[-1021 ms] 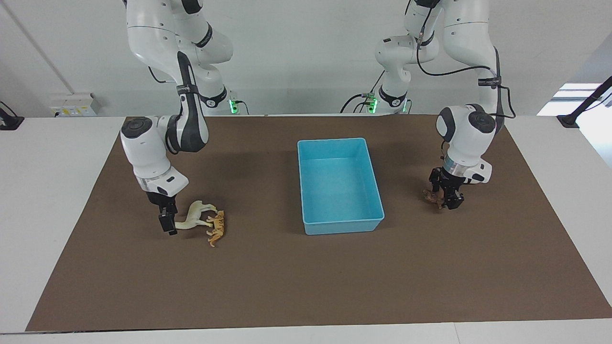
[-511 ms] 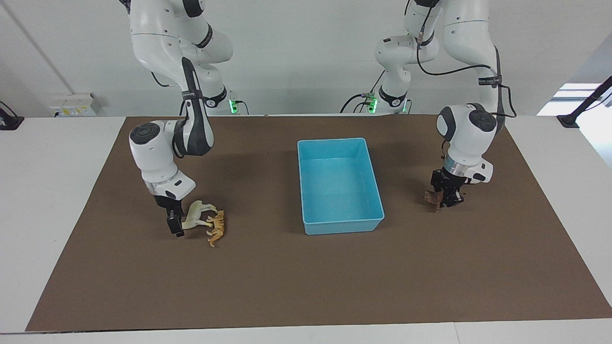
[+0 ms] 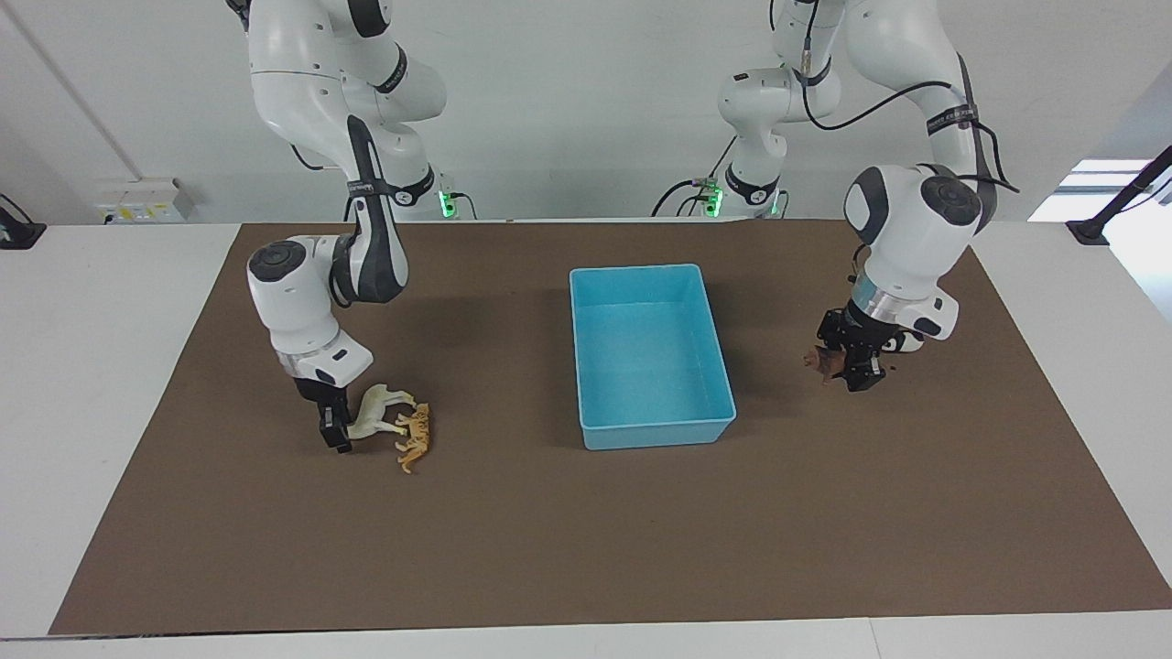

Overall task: Put all toys into storage box
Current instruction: 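Drop the brown horse in the box while the right gripper lifts, then move the cream horse over the box while the left gripper reaches the panda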

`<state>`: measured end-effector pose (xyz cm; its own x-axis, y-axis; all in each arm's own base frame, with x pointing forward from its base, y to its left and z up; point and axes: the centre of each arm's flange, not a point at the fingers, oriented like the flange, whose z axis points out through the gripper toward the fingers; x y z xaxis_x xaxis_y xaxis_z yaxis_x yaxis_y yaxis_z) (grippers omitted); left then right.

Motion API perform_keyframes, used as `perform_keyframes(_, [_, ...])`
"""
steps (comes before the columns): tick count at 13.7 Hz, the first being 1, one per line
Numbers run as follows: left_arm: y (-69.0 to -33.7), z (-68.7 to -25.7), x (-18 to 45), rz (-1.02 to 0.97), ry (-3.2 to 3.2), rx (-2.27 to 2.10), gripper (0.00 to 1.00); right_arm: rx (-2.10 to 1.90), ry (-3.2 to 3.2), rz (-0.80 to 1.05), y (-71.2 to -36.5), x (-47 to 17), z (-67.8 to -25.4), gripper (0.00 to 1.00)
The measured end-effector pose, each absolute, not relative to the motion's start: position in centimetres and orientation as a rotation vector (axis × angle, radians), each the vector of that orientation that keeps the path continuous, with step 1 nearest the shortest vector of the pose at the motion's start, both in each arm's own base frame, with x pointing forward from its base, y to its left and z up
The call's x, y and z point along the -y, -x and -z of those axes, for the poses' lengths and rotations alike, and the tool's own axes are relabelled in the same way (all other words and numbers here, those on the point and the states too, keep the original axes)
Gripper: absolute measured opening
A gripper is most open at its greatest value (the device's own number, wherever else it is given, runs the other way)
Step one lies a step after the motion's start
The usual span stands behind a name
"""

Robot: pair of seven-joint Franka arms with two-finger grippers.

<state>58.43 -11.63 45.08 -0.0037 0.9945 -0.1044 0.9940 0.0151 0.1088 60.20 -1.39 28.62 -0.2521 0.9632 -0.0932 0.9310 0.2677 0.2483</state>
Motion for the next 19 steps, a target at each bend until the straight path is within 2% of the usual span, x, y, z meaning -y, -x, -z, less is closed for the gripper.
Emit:
perform_keyframes(1, [-57.6,-47.5,14.9,0.001,-2.130,-2.056,0.15,-2.302,-1.776,-0.210,-60.2,1.4,-28.6,0.34])
perform_keyframes(2, [-56.3,-49.4,18.4,0.004,-2.162,-1.980,0.15,-2.293,-1.789,-0.211,-60.2,1.4,-28.6,0.26])
perform_keyframes(4, [-53.5,-50.7,24.9,0.000,-2.242,-1.835,0.15,-2.280,-1.807,-0.213,-60.2,1.5,-28.6,0.26])
perform_keyframes(6, [-51.8,-50.1,28.9,-0.016,-2.268,-1.729,0.15,-2.279,-1.819,-0.209,-60.3,1.5,-28.7,0.26])
perform_keyframes(10, [-51.0,-45.7,29.3,-0.005,-2.338,-1.668,0.15,-2.283,-1.901,-0.167,-61.9,1.4,-31.8,0.26])
perform_keyframes(12, [-50.8,-44.3,29.2,0.006,-2.366,-1.653,0.30,-2.265,-1.954,-0.156,-63.0,1.4,-35.9,0.26])
perform_keyframes(17, [-50.5,-45.6,30.2,-0.018,-2.397,-1.581,0.90,-2.007,-2.225,-0.205,-63.6,2.1,-46.5,0.26])
perform_keyframes(18, [-50.7,-46.5,30.0,-0.025,-2.424,-1.558,0.98,-1.932,-2.285,-0.230,-63.5,1.6,-47.8,0.26])
perform_keyframes(19, [-51.0,-47.5,29.1,-0.028,-2.476,-1.525,1.00,-1.851,-2.360,-0.246,-63.5,0.5,-48.7,0.26])
